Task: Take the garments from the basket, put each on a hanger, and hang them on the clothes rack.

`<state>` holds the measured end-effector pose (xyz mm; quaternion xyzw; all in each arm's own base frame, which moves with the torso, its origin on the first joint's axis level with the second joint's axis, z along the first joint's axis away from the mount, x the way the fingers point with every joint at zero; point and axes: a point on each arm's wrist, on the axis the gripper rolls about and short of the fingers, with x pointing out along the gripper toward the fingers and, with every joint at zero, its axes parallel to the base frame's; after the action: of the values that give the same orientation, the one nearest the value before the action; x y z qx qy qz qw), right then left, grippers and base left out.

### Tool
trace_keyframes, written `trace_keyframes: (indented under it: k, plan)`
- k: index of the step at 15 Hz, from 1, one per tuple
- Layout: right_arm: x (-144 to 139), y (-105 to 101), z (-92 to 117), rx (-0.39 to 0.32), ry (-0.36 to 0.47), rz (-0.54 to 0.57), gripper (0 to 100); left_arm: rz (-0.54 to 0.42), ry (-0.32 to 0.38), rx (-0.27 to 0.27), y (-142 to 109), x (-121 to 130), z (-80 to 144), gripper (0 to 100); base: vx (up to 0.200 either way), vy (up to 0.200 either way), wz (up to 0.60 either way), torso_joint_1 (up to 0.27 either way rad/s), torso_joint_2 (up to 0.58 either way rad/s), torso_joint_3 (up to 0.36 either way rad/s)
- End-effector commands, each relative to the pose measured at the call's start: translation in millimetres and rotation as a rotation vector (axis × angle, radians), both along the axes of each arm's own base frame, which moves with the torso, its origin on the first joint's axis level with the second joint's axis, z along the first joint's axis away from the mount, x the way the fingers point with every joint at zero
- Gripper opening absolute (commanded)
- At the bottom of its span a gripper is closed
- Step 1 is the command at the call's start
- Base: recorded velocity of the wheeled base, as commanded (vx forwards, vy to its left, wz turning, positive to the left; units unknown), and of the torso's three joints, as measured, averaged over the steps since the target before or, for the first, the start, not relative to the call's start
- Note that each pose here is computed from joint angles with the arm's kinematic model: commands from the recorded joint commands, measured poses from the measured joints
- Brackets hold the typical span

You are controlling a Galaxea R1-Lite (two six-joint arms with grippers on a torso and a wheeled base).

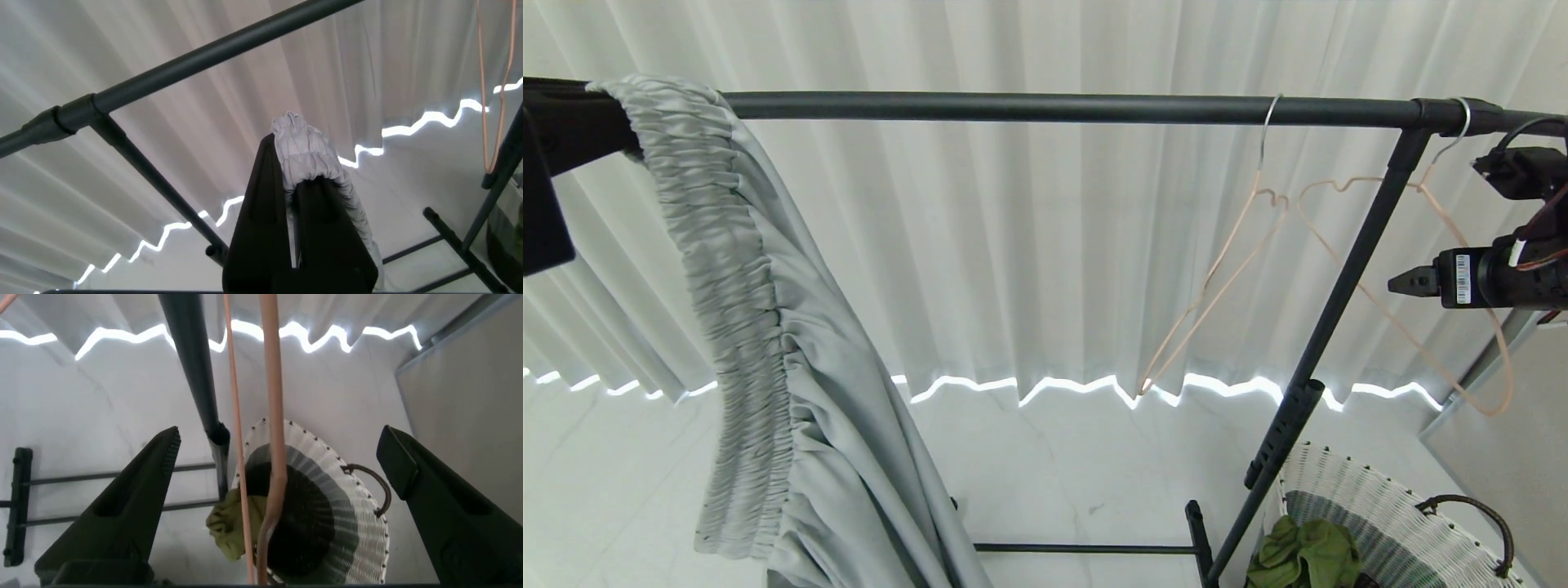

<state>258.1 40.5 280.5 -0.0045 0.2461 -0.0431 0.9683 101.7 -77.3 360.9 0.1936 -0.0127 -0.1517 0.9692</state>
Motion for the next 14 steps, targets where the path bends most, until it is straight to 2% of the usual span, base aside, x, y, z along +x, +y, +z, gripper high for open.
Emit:
trace_keyframes:
  k: [1, 9, 10, 14]
  plan:
    - [5.6, 1.1, 1.7, 0.001, -0.004, 0.001, 100, 0.0, -0.002, -0.001, 0.4, -0.4, 0.3, 0, 0.0, 0.0, 0.0, 0.0, 0.0, 0.0]
    - [12.3, 2.3, 0.5, -0.001, 0.007, -0.001, 100, 0.0, 0.004, 0.004, -0.1, 0.1, -1.8, 0, 0.0, 0.0, 0.0, 0.0, 0.0, 0.0]
    - [11.9, 2.2, 0.5, -0.001, 0.007, -0.001, 0, 0.0, 0.004, 0.004, -0.1, 0.1, -1.8, 0, 0.0, 0.0, 0.0, 0.0, 0.0, 0.0]
    - [11.4, 2.1, 0.7, -0.001, 0.007, -0.001, 0, 0.0, 0.004, 0.004, -0.1, 0.1, -1.8, 0, 0.0, 0.0, 0.0, 0.0, 0.0, 0.0]
